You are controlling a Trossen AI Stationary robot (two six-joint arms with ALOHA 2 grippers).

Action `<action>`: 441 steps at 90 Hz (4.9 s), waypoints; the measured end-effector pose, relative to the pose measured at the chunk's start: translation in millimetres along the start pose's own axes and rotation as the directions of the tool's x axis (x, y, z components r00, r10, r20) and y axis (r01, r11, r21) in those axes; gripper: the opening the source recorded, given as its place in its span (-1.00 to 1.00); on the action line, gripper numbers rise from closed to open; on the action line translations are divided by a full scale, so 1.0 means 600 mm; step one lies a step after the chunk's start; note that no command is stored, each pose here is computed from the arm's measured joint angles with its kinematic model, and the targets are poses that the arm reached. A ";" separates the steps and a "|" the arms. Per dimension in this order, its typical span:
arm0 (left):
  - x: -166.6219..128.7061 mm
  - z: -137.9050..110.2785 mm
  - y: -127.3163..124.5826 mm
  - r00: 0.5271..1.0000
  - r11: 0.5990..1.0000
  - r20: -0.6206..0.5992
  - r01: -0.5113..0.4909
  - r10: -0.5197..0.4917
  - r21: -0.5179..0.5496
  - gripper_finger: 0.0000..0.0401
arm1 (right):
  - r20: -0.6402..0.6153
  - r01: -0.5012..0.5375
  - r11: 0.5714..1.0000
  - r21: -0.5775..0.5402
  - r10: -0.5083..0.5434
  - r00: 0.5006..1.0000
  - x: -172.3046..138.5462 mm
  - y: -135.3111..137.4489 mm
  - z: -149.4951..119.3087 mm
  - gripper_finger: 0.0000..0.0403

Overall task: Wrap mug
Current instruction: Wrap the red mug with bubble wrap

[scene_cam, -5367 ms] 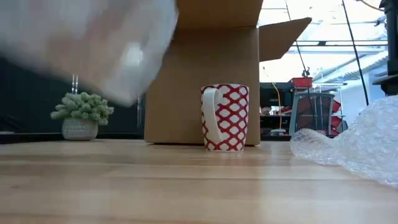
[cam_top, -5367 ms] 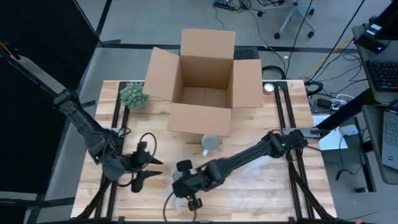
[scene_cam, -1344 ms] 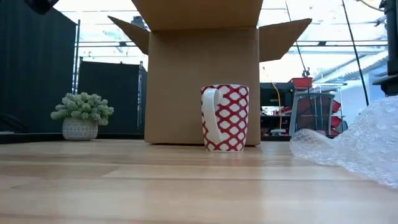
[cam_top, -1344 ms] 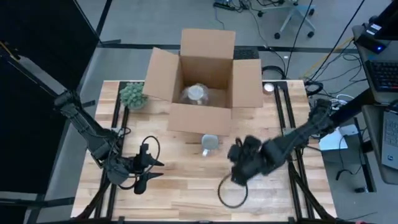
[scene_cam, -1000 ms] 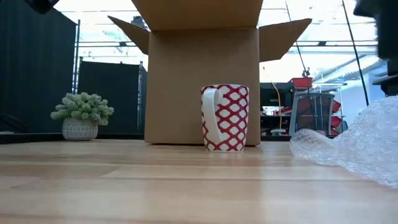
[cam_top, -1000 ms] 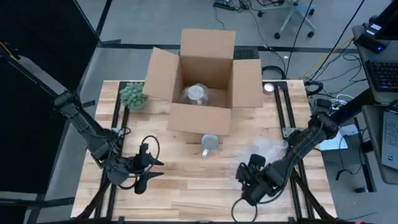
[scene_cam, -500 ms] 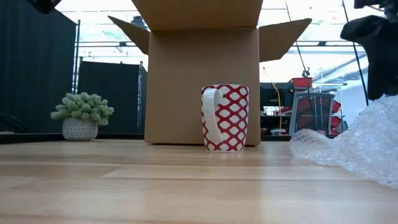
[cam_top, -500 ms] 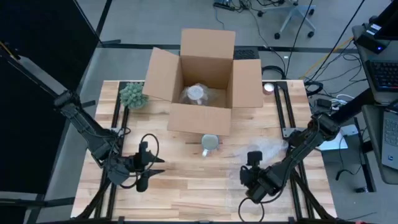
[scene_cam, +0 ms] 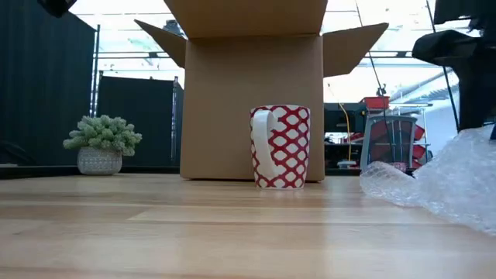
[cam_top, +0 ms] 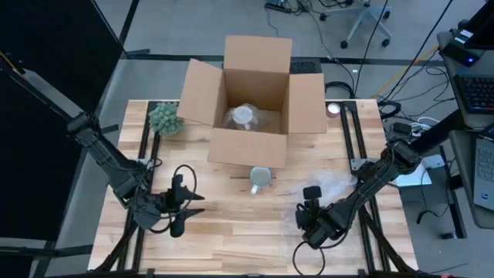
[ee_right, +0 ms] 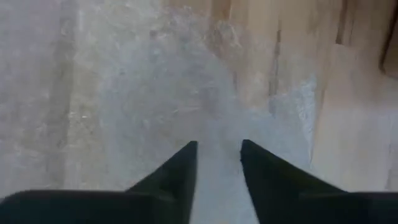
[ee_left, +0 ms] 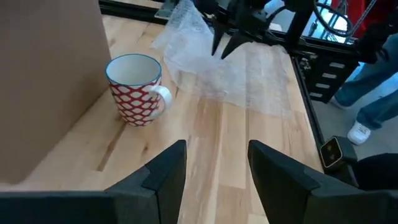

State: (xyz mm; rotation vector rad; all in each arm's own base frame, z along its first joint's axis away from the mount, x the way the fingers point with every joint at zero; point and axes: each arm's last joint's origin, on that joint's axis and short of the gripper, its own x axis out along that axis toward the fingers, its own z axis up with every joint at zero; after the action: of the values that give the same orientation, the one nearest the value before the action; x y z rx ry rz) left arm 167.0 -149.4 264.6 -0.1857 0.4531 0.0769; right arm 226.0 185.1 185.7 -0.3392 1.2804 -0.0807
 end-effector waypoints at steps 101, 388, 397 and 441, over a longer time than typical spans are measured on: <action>0.096 0.000 -0.059 0.999 0.999 -0.001 0.044 -0.044 0.010 -0.20 | 0.761 -0.106 0.992 -0.072 0.123 0.636 -0.012 -0.056 0.207 -0.98; 0.159 -0.138 0.023 0.477 0.976 -0.852 -0.118 0.216 0.182 -0.20 | -0.280 0.069 0.957 0.281 0.013 0.960 0.027 0.066 -0.032 -0.15; 0.150 -0.140 0.031 0.420 0.963 -0.868 -0.162 0.267 0.217 -0.20 | -0.300 0.092 0.949 0.302 0.002 0.954 0.028 0.050 -0.025 -0.15; 0.092 -0.061 0.002 0.659 0.976 -0.721 -0.111 0.214 0.188 -0.20 | 0.239 -0.086 0.883 0.461 -0.030 0.971 -0.078 -0.020 0.047 -0.15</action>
State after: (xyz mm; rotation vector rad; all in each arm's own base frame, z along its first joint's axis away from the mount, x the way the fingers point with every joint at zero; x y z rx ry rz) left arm 200.6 -153.3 207.5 -0.0365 1.3010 0.1499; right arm 240.8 190.7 239.2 0.0890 0.9844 -0.3120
